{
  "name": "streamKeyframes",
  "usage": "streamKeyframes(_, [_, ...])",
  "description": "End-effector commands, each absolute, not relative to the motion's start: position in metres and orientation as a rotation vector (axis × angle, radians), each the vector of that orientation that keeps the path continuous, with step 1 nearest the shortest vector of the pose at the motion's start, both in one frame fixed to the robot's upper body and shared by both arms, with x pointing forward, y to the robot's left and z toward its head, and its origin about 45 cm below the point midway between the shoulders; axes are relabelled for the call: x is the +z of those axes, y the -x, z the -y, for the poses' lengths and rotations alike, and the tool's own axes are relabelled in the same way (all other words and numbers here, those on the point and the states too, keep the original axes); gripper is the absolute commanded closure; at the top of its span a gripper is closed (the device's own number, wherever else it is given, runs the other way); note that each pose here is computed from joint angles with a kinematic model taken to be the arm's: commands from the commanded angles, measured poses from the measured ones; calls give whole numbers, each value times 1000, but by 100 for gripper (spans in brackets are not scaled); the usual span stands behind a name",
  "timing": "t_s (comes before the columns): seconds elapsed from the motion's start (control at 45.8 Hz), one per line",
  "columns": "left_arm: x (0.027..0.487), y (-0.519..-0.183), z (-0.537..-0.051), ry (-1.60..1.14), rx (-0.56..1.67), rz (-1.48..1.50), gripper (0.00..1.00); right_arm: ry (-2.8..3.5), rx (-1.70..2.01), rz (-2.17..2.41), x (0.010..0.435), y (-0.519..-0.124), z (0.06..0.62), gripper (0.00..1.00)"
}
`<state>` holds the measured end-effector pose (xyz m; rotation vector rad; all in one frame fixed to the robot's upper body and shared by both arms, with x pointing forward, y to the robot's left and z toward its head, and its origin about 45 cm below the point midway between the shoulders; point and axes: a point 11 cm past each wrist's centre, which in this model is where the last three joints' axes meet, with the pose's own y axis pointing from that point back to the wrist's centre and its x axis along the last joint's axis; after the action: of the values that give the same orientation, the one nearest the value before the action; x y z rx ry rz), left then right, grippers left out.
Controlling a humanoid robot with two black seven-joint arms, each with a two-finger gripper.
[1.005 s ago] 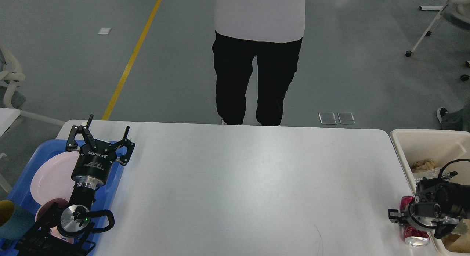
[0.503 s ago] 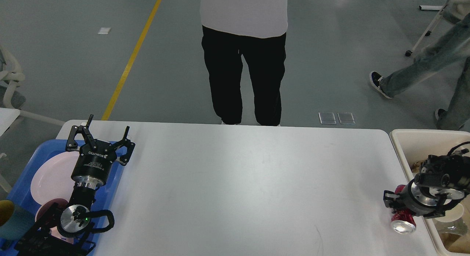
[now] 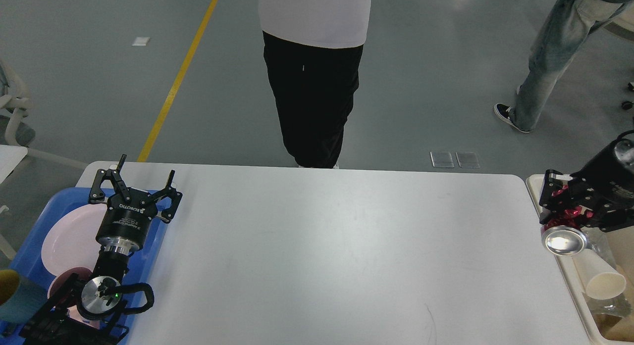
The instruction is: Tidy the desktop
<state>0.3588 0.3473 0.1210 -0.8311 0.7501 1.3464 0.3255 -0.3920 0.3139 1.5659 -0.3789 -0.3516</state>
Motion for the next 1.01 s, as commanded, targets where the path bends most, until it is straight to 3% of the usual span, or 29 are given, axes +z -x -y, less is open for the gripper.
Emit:
streamKeyframes(0.0, [121,-359,-347,831,1347,-750,4,-1593,-359,401,343,-310,377,100])
streamKeyframes(0.131, [121,-359,-347,831,1347,-750,4,-1599,-329,439,367,-305,376,100])
streamKeyframes(0.437, [121,-359,-347,831,1347,-750,4,-1525,-322,627,368,-313,421,100])
streamKeyframes(0.721, [121,-359,-347,831,1347,-750,4,-1316,-405,866,313,-308,528,100])
streamKeyframes(0.984, [121,-359,-348,833,1347,-749,4,-1126,-382,1040,238,-296,586,100])
